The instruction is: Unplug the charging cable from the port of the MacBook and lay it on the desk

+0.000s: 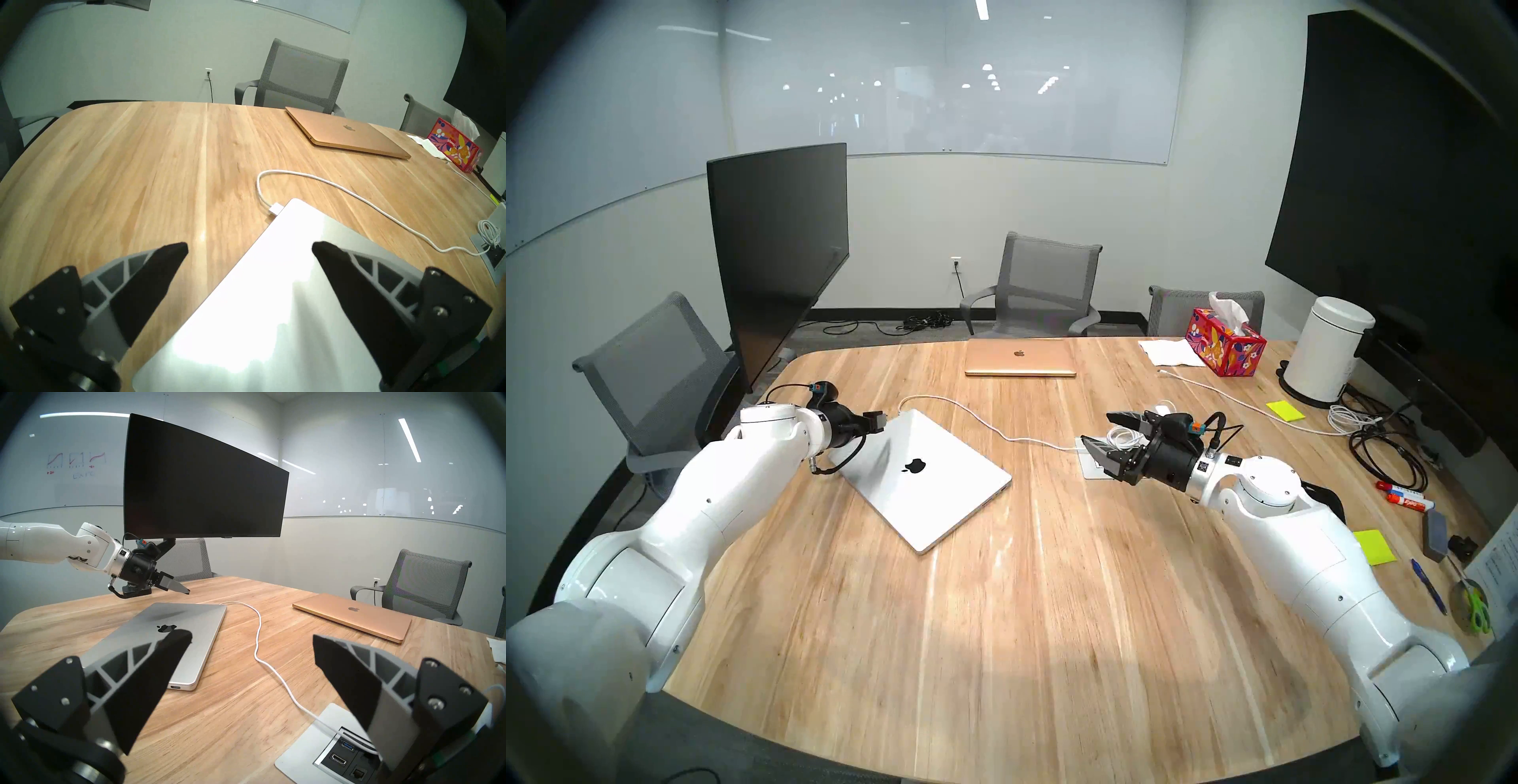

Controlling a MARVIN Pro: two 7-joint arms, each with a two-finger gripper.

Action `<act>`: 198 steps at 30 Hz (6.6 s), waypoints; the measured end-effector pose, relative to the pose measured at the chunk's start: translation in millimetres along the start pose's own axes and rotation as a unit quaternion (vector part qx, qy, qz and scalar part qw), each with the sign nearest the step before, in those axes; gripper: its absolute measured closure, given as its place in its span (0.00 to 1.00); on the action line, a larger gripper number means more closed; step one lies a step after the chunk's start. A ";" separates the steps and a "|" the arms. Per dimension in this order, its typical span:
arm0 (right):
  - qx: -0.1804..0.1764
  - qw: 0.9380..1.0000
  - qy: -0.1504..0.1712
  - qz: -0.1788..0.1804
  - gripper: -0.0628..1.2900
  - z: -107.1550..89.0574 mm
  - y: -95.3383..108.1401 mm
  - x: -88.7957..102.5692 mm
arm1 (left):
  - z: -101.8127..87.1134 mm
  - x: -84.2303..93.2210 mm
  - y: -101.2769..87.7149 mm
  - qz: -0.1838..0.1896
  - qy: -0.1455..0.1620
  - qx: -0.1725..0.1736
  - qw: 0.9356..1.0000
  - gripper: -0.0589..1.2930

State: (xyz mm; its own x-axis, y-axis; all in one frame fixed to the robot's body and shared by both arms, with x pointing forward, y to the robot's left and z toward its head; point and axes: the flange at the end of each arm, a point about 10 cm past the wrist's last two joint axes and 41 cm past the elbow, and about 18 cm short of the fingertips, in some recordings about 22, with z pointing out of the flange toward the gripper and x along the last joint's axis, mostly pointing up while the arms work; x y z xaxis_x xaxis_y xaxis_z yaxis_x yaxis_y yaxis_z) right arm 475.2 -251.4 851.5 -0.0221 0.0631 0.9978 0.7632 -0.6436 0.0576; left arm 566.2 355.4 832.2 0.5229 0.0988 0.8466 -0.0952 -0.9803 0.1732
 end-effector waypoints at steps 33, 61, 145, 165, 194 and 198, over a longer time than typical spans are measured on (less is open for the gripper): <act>0.000 1.000 0.000 0.000 0.06 0.0 0.0 -0.1 | 24.9 12.3 4.1 -0.082 -0.086 0.047 0.992 0.03; 0.000 1.000 0.000 0.000 0.06 0.0 0.0 -0.1 | 32.3 12.1 2.5 -0.121 -0.091 0.088 0.985 0.03; 0.000 1.000 -0.001 0.000 0.05 -0.2 0.1 -0.4 | 50.4 -4.5 20.7 -0.188 -0.063 0.154 0.968 0.33; -0.001 1.000 -0.001 0.000 0.05 -0.4 0.2 -0.9 | 49.6 -10.6 15.2 -0.183 -0.049 0.134 0.973 0.83; -0.001 1.000 -0.002 0.000 0.05 -0.6 0.4 -1.3 | 47.2 -5.3 27.1 -0.200 -0.114 0.076 0.970 0.97; -0.001 1.000 -0.002 0.000 0.05 -0.6 0.4 -1.4 | 47.1 -4.9 29.8 -0.195 -0.124 0.067 0.971 0.97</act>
State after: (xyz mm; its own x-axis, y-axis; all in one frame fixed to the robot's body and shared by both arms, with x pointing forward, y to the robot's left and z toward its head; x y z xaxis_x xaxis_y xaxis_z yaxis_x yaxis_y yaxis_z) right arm 475.2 -252.2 850.2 -0.0192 0.0654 0.9977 0.7621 -0.6450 0.0570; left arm 600.6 317.6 809.5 0.6860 0.4384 0.5806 0.2530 -0.8920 0.3746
